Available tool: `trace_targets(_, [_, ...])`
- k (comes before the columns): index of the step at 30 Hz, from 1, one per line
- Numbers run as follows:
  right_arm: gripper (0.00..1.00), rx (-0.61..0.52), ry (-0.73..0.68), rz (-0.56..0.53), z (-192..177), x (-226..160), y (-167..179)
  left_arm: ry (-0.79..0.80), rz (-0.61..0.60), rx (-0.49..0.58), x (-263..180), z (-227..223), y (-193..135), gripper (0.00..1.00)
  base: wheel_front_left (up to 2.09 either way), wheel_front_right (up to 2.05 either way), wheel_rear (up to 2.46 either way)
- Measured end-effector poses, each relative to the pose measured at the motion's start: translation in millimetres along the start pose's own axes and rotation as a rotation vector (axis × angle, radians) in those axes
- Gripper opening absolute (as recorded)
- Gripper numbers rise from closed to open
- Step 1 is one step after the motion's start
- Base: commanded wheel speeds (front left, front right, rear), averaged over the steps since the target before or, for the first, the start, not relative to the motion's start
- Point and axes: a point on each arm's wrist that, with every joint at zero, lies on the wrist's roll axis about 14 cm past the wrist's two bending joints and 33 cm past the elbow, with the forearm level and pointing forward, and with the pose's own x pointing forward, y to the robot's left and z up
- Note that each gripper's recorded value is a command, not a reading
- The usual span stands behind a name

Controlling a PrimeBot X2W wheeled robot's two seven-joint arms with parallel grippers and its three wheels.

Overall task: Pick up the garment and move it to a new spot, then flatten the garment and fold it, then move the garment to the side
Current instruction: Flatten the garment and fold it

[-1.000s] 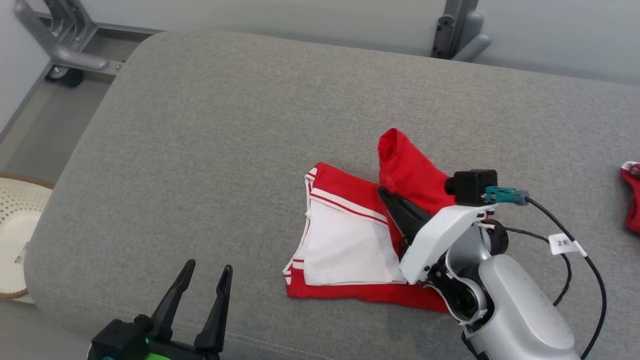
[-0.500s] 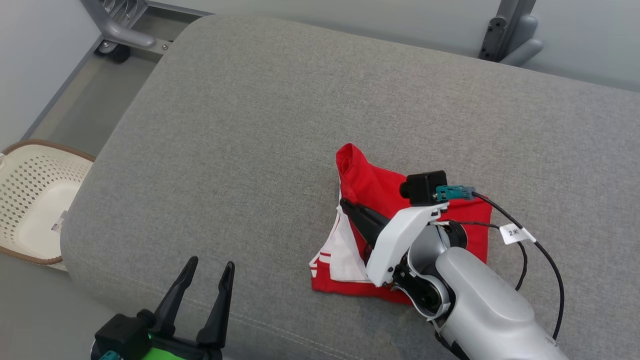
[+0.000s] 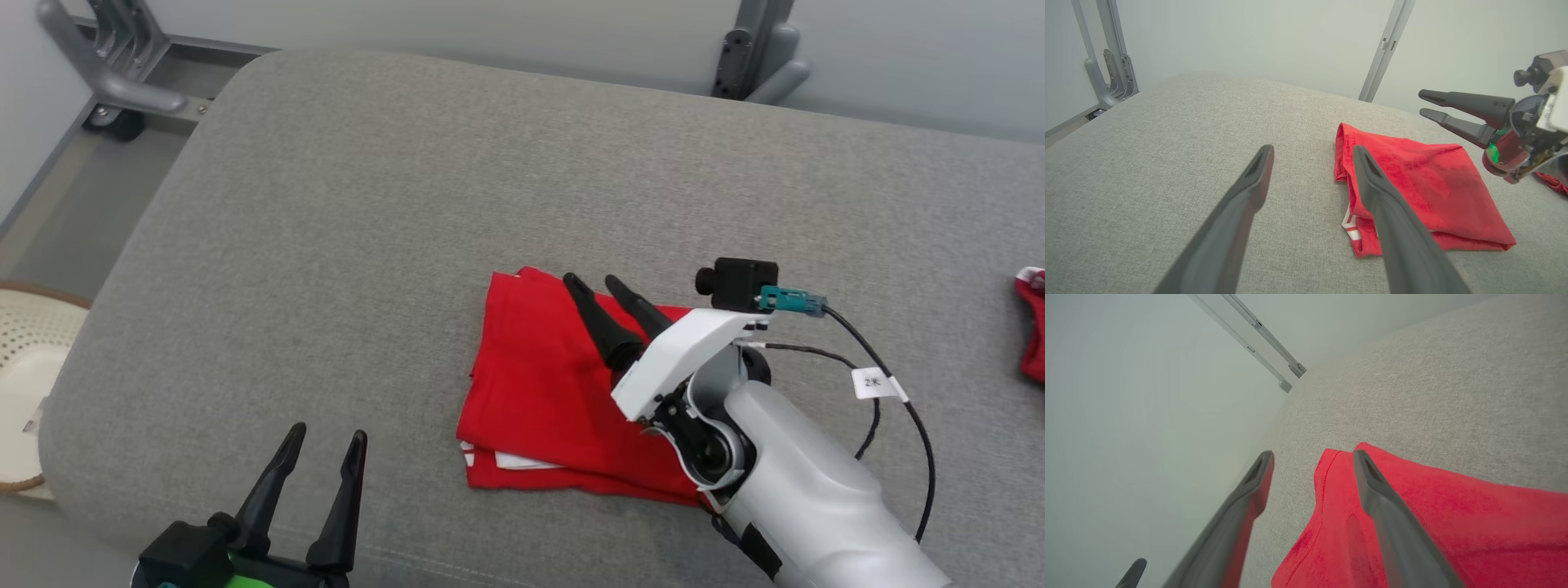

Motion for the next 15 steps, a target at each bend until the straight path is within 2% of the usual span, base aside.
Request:
trace_targets(7, [1.0, -0.181, -0.172, -0.139, 41.0, -40.8, -39.8, -0.006, -0.038, -0.018, 12.8, -1.2, -9.9, 1.0, 0.0, 0.0, 0.0])
trace_targets(13, [1.0, -0.213, -0.325, -0.283, 57.4, -101.4, -69.9, -0.019, -0.06, -0.018, 25.9, 2.0, -12.7, 1.0, 0.0, 0.0, 0.0])
trace_targets(15, [1.0, -0.256, -0.347, -0.336, 57.0, -123.0, -79.2, -0.02, -0.063, -0.018, 28.1, 1.5, -13.6, 1.0, 0.0, 0.0, 0.0])
